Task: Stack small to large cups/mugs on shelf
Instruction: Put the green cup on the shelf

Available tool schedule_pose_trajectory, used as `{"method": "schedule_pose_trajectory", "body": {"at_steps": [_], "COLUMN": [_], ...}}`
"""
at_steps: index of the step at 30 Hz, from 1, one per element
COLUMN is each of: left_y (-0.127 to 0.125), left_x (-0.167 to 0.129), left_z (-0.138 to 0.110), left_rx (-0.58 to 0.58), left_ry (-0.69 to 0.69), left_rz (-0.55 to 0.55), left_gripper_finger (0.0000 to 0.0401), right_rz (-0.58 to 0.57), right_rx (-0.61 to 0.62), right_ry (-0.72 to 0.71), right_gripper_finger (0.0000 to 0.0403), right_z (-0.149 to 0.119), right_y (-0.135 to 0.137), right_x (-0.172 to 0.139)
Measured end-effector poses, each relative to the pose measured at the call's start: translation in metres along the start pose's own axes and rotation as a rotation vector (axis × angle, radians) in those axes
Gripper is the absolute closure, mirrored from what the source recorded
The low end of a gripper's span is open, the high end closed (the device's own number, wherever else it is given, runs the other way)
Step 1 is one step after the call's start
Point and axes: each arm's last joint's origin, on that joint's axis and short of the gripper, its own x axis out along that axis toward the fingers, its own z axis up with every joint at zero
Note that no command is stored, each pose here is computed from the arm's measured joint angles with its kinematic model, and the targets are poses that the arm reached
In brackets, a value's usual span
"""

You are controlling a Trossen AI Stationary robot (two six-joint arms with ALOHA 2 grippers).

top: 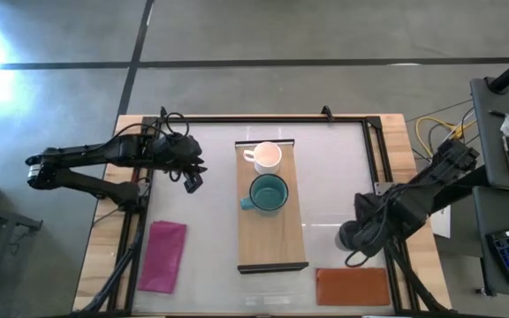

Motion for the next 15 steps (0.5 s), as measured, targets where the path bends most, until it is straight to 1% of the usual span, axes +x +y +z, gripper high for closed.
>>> {"method": "schedule_pose_trajectory", "body": {"at_steps": [3, 7, 11, 15], "left_y": [0.0, 0.0, 0.0, 0.0], "left_x": [0.0, 0.0, 0.0, 0.0], "left_z": [0.0, 0.0, 0.0, 0.0], "left_rx": [0.0, 0.0, 0.0, -0.005], "left_ry": [0.0, 0.0, 0.0, 0.0], "left_rz": [0.0, 0.0, 0.0, 0.0], "left_gripper_finger": [0.0286, 0.0286, 0.0286, 0.0286], "right_rz": [0.079, 0.177, 0.229, 0.232], "right_rx": [-0.005, -0.058, -0.153, -0.266], "right_ry": [-0.051, -0.121, -0.184, -0.242], "right_gripper_finger": [0.0394, 0.0394, 0.0394, 0.0394], "right_z": [0.003, 0.009, 0.019, 0.035], "right_y": [0.003, 0.015, 0.039, 0.071], "right_x": [-0.022, -0.046, -0.063, -0.071]}}
